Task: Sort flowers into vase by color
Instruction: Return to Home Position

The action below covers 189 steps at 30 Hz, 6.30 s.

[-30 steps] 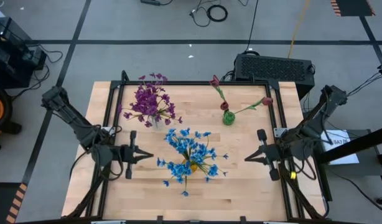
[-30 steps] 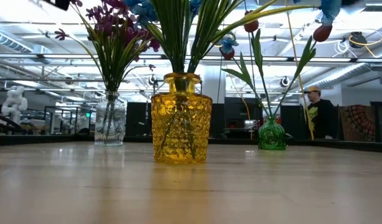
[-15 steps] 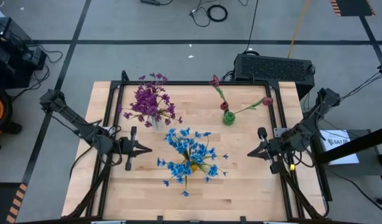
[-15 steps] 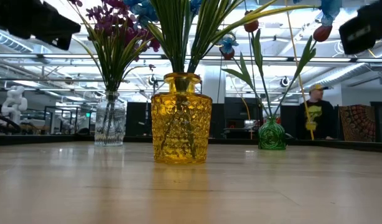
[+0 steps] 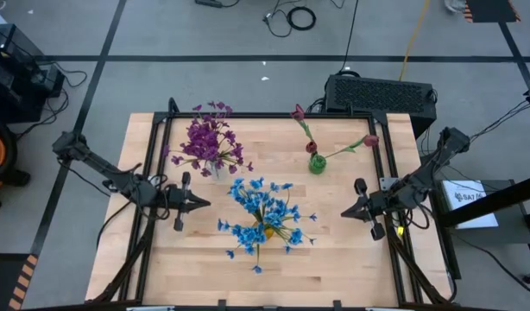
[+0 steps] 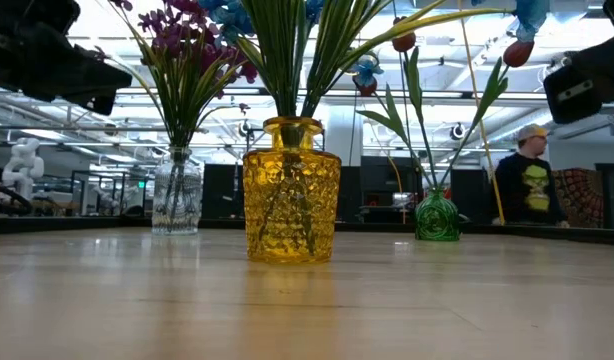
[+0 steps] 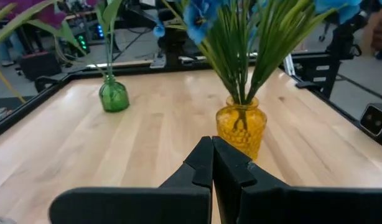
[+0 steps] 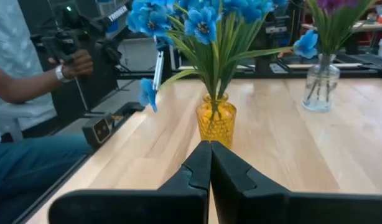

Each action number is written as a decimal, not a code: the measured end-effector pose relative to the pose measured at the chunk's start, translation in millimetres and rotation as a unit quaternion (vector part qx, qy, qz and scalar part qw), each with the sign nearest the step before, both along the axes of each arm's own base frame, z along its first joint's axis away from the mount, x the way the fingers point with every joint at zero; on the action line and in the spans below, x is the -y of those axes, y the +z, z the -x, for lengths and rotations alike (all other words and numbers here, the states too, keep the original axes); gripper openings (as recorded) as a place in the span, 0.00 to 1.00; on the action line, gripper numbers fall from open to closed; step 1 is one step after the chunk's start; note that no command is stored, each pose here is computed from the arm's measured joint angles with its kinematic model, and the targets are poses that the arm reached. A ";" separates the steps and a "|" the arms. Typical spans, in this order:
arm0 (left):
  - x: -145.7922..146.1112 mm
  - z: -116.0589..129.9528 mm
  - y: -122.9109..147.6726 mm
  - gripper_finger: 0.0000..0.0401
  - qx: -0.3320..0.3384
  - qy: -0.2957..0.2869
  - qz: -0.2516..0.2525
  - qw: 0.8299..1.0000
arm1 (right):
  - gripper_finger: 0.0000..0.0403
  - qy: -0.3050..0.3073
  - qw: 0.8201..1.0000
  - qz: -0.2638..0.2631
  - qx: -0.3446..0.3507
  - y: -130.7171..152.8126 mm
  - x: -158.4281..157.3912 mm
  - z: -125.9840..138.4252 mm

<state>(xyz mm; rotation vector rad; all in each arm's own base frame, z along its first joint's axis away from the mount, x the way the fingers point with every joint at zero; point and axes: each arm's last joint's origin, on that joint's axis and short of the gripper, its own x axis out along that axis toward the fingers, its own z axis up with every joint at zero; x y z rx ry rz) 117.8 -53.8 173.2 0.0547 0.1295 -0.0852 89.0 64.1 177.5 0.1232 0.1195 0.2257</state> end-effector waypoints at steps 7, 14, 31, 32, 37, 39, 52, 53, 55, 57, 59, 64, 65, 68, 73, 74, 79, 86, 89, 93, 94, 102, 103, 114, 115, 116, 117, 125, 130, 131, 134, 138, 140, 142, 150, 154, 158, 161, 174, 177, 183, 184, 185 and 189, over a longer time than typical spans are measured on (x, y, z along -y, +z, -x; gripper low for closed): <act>-5.2 1.0 -9.1 0.01 0.016 -0.022 0.016 1.000 | 0.00 0.011 1.000 -0.018 0.016 -14.5 1.4 -1.1; -5.5 0.5 -9.5 0.01 0.015 -0.050 0.011 0.999 | 0.00 0.020 0.999 -0.019 0.019 -13.7 1.8 -1.9; -9.7 -1.4 -7.9 0.01 0.046 -0.098 0.000 0.994 | 0.00 0.020 0.999 -0.021 0.017 -14.0 1.8 -1.9; -10.6 -1.3 -9.8 0.01 0.046 -0.096 0.000 0.994 | 0.00 0.020 0.999 -0.022 0.017 -13.9 1.8 -1.9; -13.0 -2.1 -8.7 0.01 0.051 -0.094 0.002 0.994 | 0.00 0.031 0.999 -0.029 0.022 -12.4 1.1 -1.6; -13.9 -1.7 -8.5 0.01 0.051 -0.093 0.001 0.994 | 0.00 0.032 0.999 -0.025 0.024 -12.2 1.2 -1.6; -22.3 8.6 -6.3 0.01 0.060 -0.081 0.004 0.995 | 0.00 0.036 0.998 0.000 0.054 -8.8 7.9 5.3; -22.6 9.6 -5.7 0.01 0.064 -0.082 0.005 0.995 | 0.00 0.040 0.997 0.002 0.060 -7.8 8.5 5.8; -23.0 11.2 -4.8 0.01 0.069 -0.081 0.006 0.994 | 0.00 0.045 0.996 0.003 0.073 -5.9 10.1 6.8; -23.4 12.6 -4.2 0.01 0.073 -0.081 0.007 0.994 | 0.00 0.048 0.995 0.004 0.085 -4.0 11.7 7.7; -23.8 13.6 -3.8 0.01 0.076 -0.081 0.007 0.994 | 0.00 0.050 0.994 0.009 0.096 -2.6 13.5 8.1; -24.1 14.8 -2.2 0.01 0.084 -0.081 0.009 0.993 | 0.00 0.039 0.995 0.015 0.093 -3.3 18.5 4.5; -24.2 14.9 -2.1 0.01 0.085 -0.081 0.009 0.993 | 0.00 0.035 0.995 0.016 0.093 -3.5 19.8 3.8; -24.2 14.9 -2.1 0.01 0.086 -0.079 0.006 0.993 | 0.00 0.032 0.995 0.019 0.090 -4.1 23.4 1.7; -25.5 15.0 -1.6 0.01 0.091 -0.059 -0.009 0.994 | 0.00 0.043 0.995 0.026 0.085 -5.6 27.5 -0.5; -25.7 15.3 -1.3 0.01 0.093 -0.057 -0.015 0.994 | 0.00 0.035 0.995 0.029 0.086 -5.6 29.0 -1.1; -26.0 16.0 -1.2 0.01 0.096 -0.057 -0.025 0.993 | 0.00 0.022 0.995 0.041 0.083 -6.5 35.0 -3.4; -27.8 15.5 -5.1 0.01 0.077 -0.045 -0.030 0.996 | 0.00 0.022 0.995 0.056 0.085 -6.9 41.4 -5.1; -30.6 14.9 -5.1 0.01 0.077 -0.031 -0.035 0.996 | 0.00 0.007 0.995 0.058 0.084 -6.9 44.6 -5.9; -34.4 14.0 -5.2 0.01 0.076 -0.022 -0.036 0.996 | 0.00 0.003 0.994 0.063 0.087 -6.4 47.0 -6.3; -35.3 13.8 -5.2 0.01 0.076 -0.021 -0.036 0.996 | 0.00 0.005 0.994 0.063 0.088 -6.3 47.4 -6.3; -40.9 12.9 -6.8 0.01 0.067 -0.027 -0.026 0.997 | 0.00 -0.005 0.995 0.057 0.087 -6.1 49.8 -6.7; -41.5 12.8 -6.8 0.01 0.067 -0.025 -0.029 0.997 | 0.00 -0.006 0.995 0.057 0.087 -6.1 49.9 -6.7; -44.9 15.6 -3.7 0.01 0.088 -0.029 -0.035 0.995 | 0.00 -0.031 0.994 0.060 0.082 -7.0 51.3 -7.1; -45.2 16.3 -2.9 0.01 0.093 -0.027 -0.035 0.995 | 0.00 -0.032 0.994 0.061 0.081 -7.1 51.4 -7.1; -45.4 17.0 -2.5 0.01 0.096 -0.026 -0.035 0.994 | 0.00 -0.032 0.994 0.061 0.081 -7.1 51.4 -7.1; -45.5 17.8 -2.6 0.01 0.096 -0.026 -0.035 0.994 | 0.00 -0.032 0.994 0.062 0.081 -7.1 51.4 -7.1; -46.9 20.8 -4.8 0.01 0.087 -0.014 -0.024 0.996 | 0.00 -0.032 0.994 0.062 0.082 -7.0 51.4 -7.1; -47.0 20.8 -4.6 0.01 0.088 -0.013 -0.023 0.996 | 0.00 -0.032 0.994 0.062 0.082 -7.0 51.4 -7.1; -47.0 20.8 -4.6 0.01 0.087 -0.013 -0.019 0.996 | 0.00 -0.032 0.994 0.062 0.083 -6.9 51.4 -7.1; -47.0 20.8 -4.7 0.01 0.086 -0.013 -0.014 0.996 | 0.00 -0.031 0.994 0.061 0.083 -6.8 51.4 -7.1; -47.0 20.8 -4.2 0.01 0.089 -0.013 -0.014 0.996 | 0.00 -0.032 0.994 0.061 0.083 -6.9 51.4 -7.1; -47.0 20.8 -4.4 0.01 0.088 -0.012 -0.010 0.996 | 0.00 -0.032 0.994 0.061 0.084 -6.8 51.4 -7.1; -47.0 20.8 -4.9 0.01 0.085 -0.012 -0.010 0.996 | 0.00 -0.032 0.994 0.061 0.083 -6.9 51.4 -7.1; -47.1 20.8 -6.2 0.01 0.078 -0.011 -0.011 0.997 | 0.00 -0.034 0.994 0.061 0.088 -6.0 51.5 -7.1; -47.1 20.8 -6.3 0.01 0.077 -0.011 -0.011 0.997 | 0.00 -0.066 0.992 0.061 0.086 -5.9 53.3 -7.3; -47.1 20.8 -6.3 0.01 0.077 -0.010 -0.011 0.997 | 0.00 -0.066 0.992 0.061 0.086 -5.9 53.3 -7.3; -47.1 20.8 -6.4 0.01 0.077 -0.011 -0.010 0.997 | 0.00 -0.066 0.992 0.060 0.085 -6.0 53.3 -7.3; -47.1 20.8 -6.4 0.01 0.076 -0.011 -0.010 0.997 | 0.00 -0.068 0.991 0.083 0.084 -6.9 53.5 -7.3; -47.1 20.8 -6.4 0.01 0.076 -0.011 -0.010 0.997 | 0.00 -0.068 0.991 0.083 0.084 -6.9 53.5 -7.3; -47.1 20.8 -6.4 0.01 0.076 -0.011 -0.010 0.997 | 0.00 -0.068 0.991 0.083 0.084 -6.9 53.5 -7.3; -47.1 20.8 -6.4 0.01 0.076 -0.011 -0.010 0.997 | 0.00 -0.068 0.991 0.083 0.084 -6.9 53.5 -7.3; -47.1 20.8 -6.4 0.01 0.076 -0.011 -0.010 0.997 | 0.00 -0.068 0.991 0.083 0.084 -6.8 53.5 -7.3; -47.1 20.8 -6.3 0.01 0.077 -0.011 -0.011 0.997 | 0.00 -0.068 0.991 0.083 0.085 -6.8 53.5 -7.3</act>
